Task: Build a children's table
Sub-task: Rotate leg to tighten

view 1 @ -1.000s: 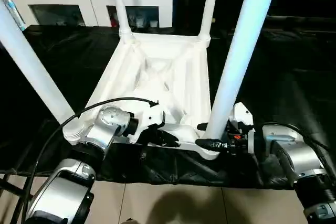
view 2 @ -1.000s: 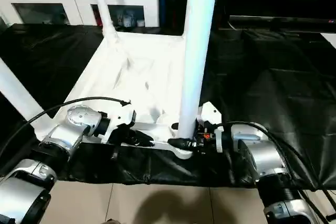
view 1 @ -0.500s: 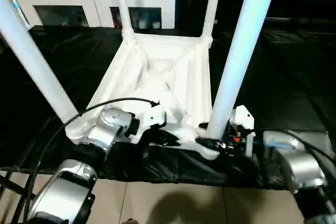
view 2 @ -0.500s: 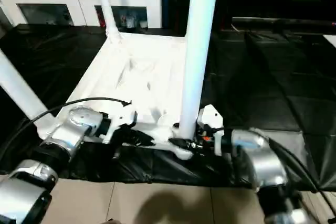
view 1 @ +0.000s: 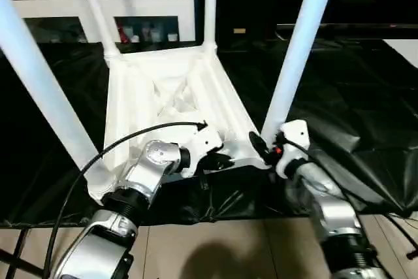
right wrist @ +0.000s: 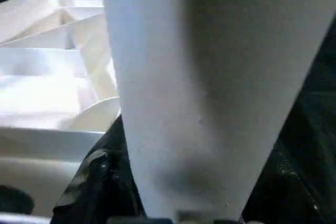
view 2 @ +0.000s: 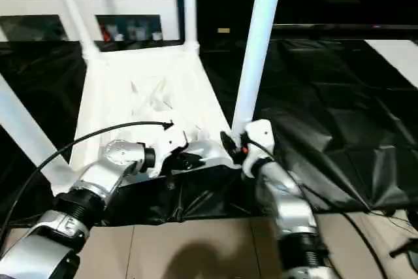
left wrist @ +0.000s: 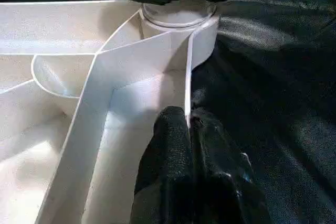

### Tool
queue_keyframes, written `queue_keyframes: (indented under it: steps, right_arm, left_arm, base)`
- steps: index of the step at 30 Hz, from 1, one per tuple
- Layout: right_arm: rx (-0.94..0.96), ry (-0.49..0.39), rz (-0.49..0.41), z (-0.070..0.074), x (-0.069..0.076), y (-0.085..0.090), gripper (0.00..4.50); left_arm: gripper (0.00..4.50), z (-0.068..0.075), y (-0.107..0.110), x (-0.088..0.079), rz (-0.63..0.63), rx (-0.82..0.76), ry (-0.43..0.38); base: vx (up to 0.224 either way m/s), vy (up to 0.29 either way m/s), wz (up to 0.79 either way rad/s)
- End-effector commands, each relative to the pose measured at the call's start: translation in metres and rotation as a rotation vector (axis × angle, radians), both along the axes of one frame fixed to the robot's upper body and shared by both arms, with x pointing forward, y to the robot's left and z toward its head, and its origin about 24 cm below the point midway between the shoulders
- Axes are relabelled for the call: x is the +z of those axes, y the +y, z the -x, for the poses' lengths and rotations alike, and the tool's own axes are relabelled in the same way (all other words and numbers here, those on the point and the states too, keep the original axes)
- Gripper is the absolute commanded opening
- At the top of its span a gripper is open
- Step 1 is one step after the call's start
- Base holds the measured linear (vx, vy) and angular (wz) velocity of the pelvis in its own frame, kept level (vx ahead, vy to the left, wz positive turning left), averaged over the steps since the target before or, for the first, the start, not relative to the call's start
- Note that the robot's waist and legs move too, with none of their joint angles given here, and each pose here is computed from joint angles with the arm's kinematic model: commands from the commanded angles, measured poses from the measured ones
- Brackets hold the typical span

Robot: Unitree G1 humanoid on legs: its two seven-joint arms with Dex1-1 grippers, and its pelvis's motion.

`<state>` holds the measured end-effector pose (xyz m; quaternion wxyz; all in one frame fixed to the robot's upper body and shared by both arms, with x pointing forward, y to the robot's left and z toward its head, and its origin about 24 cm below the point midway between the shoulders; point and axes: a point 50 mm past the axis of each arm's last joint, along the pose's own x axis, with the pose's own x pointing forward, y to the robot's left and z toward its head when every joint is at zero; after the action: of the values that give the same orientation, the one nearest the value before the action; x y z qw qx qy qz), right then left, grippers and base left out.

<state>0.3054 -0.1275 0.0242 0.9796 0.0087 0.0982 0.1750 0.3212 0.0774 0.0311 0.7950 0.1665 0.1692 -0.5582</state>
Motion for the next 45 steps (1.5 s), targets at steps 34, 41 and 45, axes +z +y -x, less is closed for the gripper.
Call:
queue_keyframes:
  steps: [34,41,45]
  right_arm:
    - [0.766,0.033,0.003,0.057,0.047,-0.066,2.93]
    - [0.803,0.033,-0.039,0.052,0.044,-0.046,2.93]
    - [0.787,0.031,-0.021,0.042,0.041,-0.040,2.93]
  left_arm:
    - [0.64,0.008,0.024,0.035,0.267,0.010,-0.061]
    - [1.13,0.031,0.030,0.042,0.342,0.065,-0.027]
    - [1.45,0.056,0.041,0.045,0.331,0.060,0.018]
  base:
    - [0.007,-0.003,0.01]
    - [0.000,0.000,0.00]
    - [0.000,0.000,0.00]
